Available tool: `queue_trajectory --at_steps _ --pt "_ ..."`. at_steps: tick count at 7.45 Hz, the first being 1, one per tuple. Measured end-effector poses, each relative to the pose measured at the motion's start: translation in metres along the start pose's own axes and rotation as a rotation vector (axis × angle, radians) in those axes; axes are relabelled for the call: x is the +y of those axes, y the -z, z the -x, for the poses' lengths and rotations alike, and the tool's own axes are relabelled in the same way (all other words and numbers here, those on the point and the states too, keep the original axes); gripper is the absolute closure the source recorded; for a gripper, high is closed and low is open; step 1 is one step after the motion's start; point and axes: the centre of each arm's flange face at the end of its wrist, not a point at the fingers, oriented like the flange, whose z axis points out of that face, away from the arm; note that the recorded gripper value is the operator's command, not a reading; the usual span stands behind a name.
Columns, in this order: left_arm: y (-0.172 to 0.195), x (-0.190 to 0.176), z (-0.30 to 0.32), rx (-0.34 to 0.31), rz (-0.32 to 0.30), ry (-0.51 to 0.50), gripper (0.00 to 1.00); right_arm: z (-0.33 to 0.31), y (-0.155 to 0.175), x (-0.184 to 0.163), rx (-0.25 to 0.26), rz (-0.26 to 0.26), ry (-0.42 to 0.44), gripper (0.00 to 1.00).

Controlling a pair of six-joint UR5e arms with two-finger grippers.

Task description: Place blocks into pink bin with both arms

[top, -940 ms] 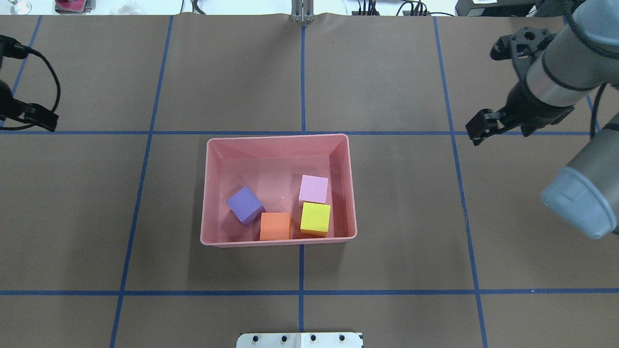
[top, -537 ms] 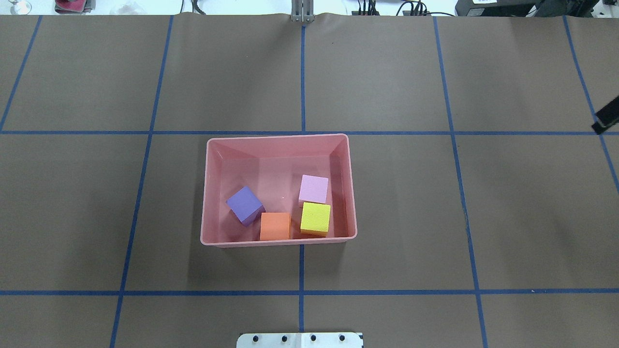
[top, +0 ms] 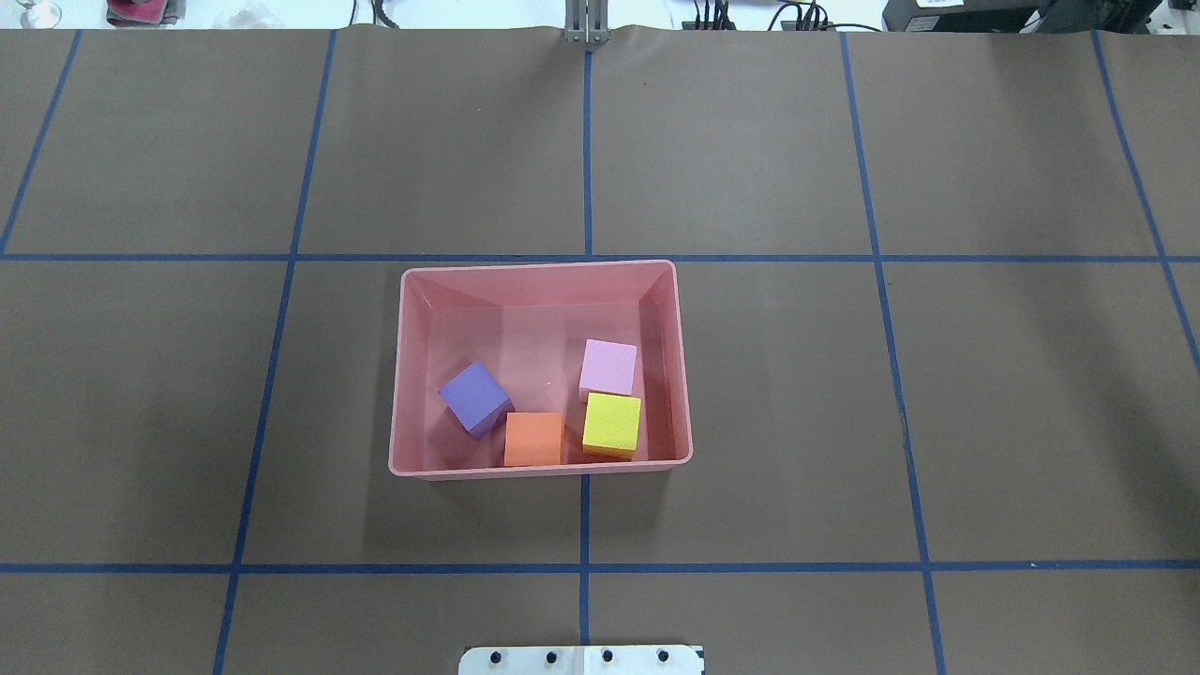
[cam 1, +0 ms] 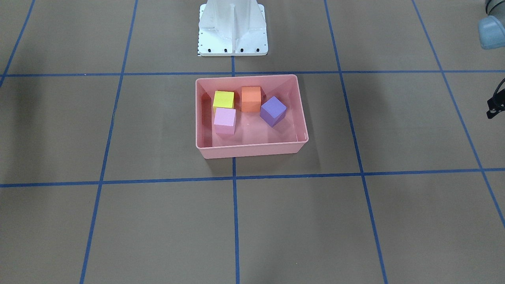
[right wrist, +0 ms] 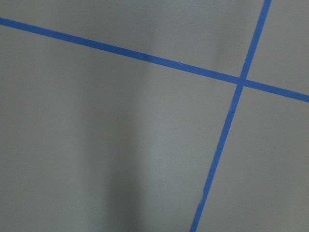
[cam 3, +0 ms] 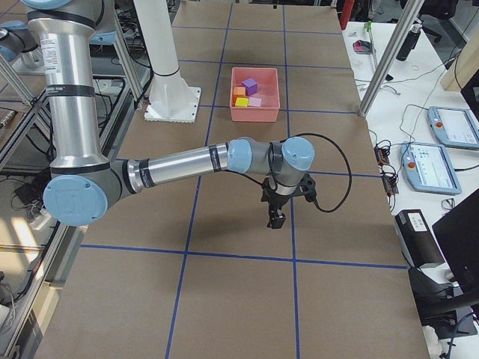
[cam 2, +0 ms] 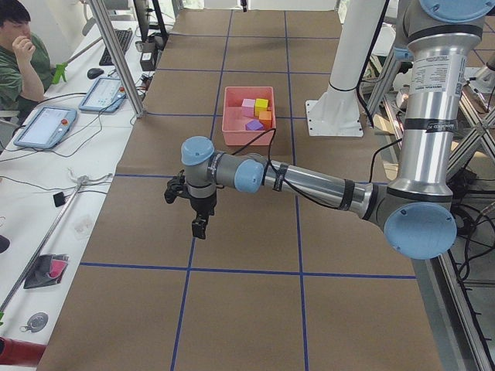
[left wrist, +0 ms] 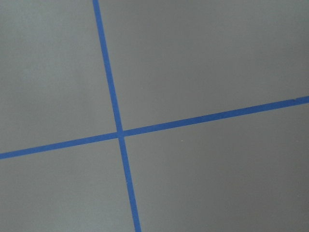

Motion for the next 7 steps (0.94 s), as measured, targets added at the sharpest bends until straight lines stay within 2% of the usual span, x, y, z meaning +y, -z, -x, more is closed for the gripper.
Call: queue_trajectory --at_steps 2,3,5,7 --pt "-0.007 0.017 0.059 0.004 0.023 -0.073 0.0 -0.024 0.006 0.012 0.007 -0.037 -0.028 0.0" --pt "-0.009 0.025 0.081 0.035 0.026 -0.072 0.0 -0.03 0.012 0.015 0.011 -0.058 -0.038 0.0" --pt "-0.006 0.034 0.097 0.095 0.012 -0.046 0.0 -0.035 0.019 0.015 0.012 -0.083 -0.076 0.0" --pt "-0.003 0.036 0.098 0.108 0.004 -0.037 0.0 -0.038 0.017 0.017 0.013 -0.101 -0.082 0.0"
